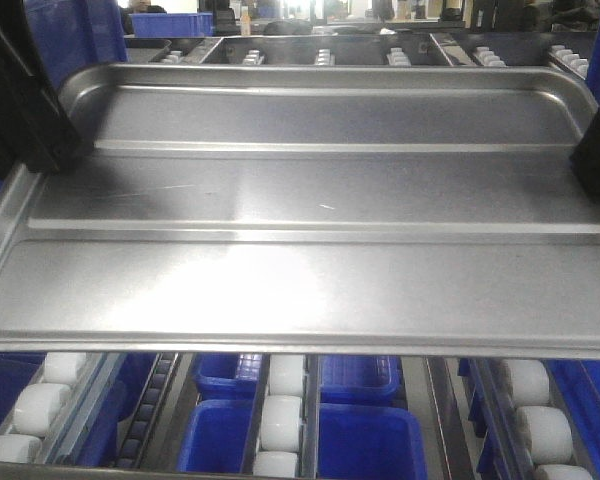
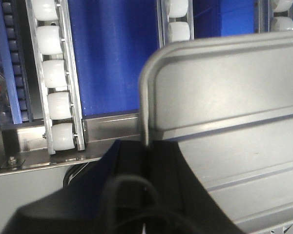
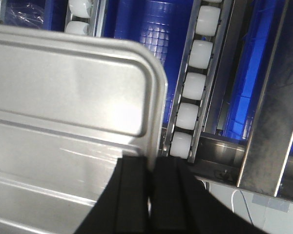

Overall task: Grab silver tray and stack on right shelf
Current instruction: 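Hold the tray with both grippers while the base turns away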

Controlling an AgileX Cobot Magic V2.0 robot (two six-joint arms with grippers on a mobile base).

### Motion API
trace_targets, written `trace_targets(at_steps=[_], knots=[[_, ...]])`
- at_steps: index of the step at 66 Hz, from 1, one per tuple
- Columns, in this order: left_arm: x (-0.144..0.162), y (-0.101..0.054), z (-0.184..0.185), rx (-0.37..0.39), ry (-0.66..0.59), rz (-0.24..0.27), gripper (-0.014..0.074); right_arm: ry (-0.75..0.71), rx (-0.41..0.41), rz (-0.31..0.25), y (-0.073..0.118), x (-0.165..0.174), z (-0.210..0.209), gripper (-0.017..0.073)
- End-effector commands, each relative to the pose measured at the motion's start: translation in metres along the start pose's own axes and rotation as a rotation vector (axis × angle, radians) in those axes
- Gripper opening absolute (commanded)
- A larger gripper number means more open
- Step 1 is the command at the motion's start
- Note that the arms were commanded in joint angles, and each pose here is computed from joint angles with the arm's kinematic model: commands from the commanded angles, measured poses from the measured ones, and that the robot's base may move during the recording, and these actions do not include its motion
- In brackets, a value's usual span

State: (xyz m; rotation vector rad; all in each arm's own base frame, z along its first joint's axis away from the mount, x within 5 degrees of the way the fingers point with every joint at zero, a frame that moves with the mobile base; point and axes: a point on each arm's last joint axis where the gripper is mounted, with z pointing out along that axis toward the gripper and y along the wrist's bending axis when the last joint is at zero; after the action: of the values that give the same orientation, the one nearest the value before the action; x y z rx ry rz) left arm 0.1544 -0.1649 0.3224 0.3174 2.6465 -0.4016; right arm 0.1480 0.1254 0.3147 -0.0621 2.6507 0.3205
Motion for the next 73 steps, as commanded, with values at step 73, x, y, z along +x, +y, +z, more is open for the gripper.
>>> trace_targets(at_steps=[73], knots=[[-0.0045,0.0035,-0.0138,-0.032,-0.053,0.044,-0.0093,-0.068,0.039,-0.049,-0.0053,-0.0069,-0.0115,0.0057]])
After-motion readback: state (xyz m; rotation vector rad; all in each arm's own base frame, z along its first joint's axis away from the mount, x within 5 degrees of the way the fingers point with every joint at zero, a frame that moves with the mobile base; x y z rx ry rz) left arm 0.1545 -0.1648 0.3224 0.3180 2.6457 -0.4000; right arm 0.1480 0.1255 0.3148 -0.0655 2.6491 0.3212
